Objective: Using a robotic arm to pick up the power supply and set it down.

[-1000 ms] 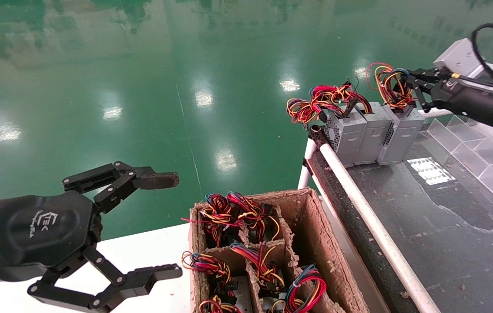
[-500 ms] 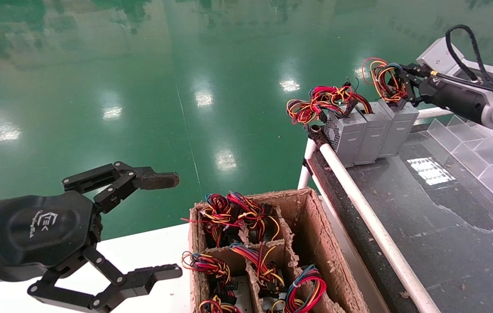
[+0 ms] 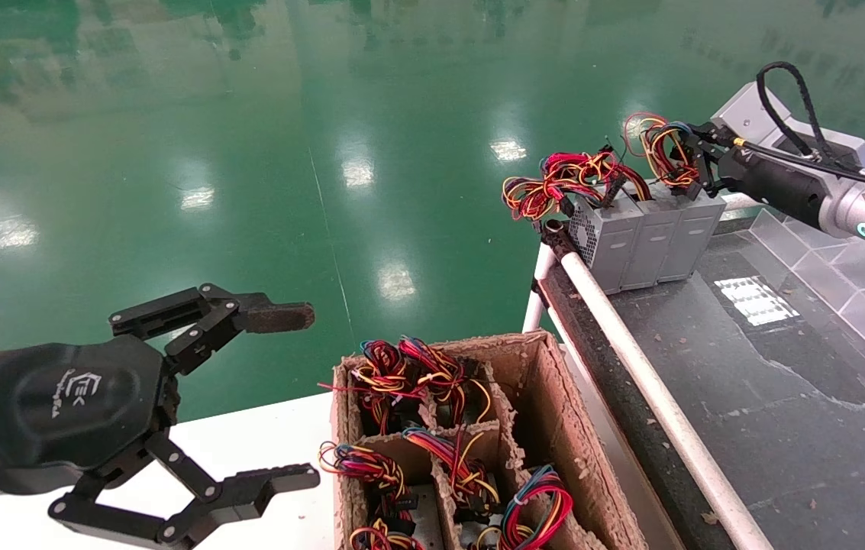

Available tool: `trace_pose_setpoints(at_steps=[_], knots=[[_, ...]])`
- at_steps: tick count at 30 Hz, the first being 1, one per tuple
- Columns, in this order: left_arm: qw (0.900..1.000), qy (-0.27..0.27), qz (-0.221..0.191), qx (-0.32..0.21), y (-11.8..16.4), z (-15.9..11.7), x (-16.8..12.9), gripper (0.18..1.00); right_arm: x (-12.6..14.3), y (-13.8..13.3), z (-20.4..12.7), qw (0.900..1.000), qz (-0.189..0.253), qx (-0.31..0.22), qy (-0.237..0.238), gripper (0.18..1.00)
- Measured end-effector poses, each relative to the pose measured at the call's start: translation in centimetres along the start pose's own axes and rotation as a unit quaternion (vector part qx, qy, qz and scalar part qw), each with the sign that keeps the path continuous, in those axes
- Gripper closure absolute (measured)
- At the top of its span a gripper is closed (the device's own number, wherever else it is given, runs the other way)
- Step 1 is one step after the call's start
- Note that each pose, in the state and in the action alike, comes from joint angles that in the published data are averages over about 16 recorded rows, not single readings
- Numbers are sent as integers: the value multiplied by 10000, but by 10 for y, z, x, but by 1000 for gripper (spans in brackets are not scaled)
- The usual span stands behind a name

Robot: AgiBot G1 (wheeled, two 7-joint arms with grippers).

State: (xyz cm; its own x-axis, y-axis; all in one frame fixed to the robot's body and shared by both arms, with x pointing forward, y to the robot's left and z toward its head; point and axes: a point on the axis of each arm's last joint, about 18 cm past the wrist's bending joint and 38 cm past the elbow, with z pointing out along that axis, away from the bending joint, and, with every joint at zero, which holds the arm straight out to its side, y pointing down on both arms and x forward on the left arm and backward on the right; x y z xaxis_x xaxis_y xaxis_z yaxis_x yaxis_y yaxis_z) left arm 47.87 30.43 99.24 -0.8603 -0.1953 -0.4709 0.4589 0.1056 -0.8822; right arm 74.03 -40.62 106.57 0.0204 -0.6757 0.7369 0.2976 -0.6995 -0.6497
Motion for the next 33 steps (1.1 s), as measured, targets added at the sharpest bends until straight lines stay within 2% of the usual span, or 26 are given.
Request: trace_pose_setpoints(at_steps=[12, 18, 28, 33], knots=[[10000, 0, 0, 0, 0, 0, 0, 184, 6, 1, -4, 10000, 90, -1, 16, 901], [10000, 0, 0, 0, 0, 0, 0, 184, 9, 1, -7, 9999, 156, -22, -60, 821], [10000, 0, 0, 0, 0, 0, 0, 184, 18, 1, -17, 9990, 318, -116, -285, 614], [10000, 0, 0, 0, 0, 0, 0, 184, 30, -5, -26, 9978, 569, 2, -340, 508]])
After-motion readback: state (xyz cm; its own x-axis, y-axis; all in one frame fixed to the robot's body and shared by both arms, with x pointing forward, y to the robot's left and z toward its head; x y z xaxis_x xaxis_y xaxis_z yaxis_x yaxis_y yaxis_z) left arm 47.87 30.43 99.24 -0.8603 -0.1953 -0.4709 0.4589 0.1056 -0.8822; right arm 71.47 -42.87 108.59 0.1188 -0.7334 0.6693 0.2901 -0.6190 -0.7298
